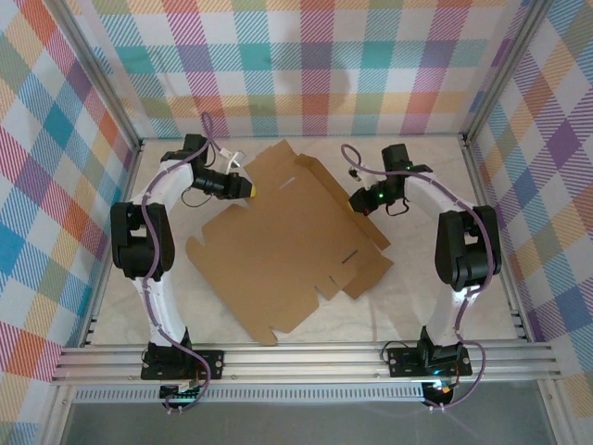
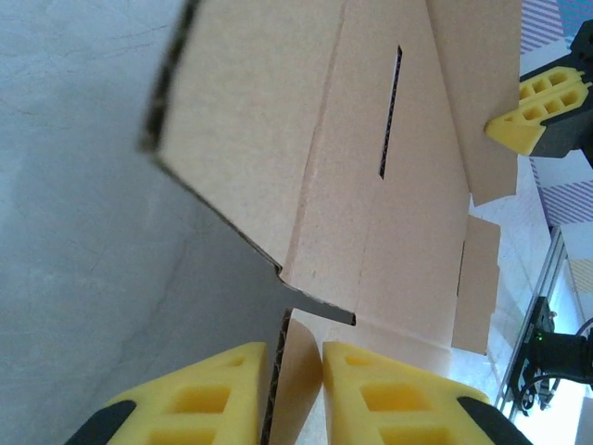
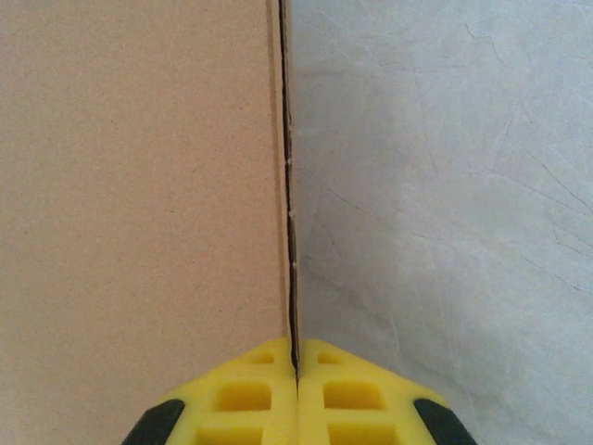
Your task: Fold the paper box
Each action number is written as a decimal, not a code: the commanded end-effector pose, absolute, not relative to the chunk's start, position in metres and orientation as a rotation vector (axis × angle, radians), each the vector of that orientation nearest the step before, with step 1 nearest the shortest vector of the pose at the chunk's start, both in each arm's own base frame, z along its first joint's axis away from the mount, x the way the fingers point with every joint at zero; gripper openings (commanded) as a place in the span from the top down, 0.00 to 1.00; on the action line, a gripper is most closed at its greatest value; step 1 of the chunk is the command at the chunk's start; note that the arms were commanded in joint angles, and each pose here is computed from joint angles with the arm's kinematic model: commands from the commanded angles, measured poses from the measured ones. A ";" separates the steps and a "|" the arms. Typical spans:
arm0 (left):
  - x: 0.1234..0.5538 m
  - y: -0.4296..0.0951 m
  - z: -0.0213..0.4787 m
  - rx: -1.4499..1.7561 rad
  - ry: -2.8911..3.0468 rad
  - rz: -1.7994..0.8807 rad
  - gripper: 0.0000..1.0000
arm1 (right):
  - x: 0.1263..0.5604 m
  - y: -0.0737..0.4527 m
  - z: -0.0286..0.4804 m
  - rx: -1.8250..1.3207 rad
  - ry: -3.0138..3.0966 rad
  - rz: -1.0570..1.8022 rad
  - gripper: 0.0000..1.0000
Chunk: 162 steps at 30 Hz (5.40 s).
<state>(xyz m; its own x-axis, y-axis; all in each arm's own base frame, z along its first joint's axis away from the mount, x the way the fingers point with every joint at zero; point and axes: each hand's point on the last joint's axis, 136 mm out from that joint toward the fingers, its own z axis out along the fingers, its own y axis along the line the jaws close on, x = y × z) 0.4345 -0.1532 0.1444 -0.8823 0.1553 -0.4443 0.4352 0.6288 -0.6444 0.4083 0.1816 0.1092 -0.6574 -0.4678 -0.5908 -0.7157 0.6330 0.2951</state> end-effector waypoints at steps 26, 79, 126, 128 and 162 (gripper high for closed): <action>0.411 -0.180 0.160 0.788 2.178 -0.273 0.93 | 0.436 0.177 0.114 -0.829 2.375 0.589 1.00; 0.442 -0.253 0.091 0.957 2.277 -0.104 0.81 | 0.496 0.152 0.090 -0.572 2.478 0.365 1.00; 0.487 -0.203 0.088 0.214 2.615 -0.449 0.72 | 0.467 0.151 0.094 -0.766 2.548 0.355 1.00; 0.484 -0.209 0.081 0.228 2.630 -0.451 0.72 | 0.470 0.151 0.094 -0.768 2.545 0.346 1.00; 0.424 -0.217 -0.032 0.280 2.914 -0.221 0.92 | 0.478 0.152 0.100 -0.737 2.546 0.342 1.00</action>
<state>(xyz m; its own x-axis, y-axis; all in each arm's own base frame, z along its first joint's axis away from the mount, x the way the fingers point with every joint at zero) 0.4677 -0.2371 0.0271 -0.8955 0.1647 -0.4135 0.2485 0.9557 -0.1575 0.4625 0.1424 0.0793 -0.7768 -0.4602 -0.4299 -0.5493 0.8290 0.1050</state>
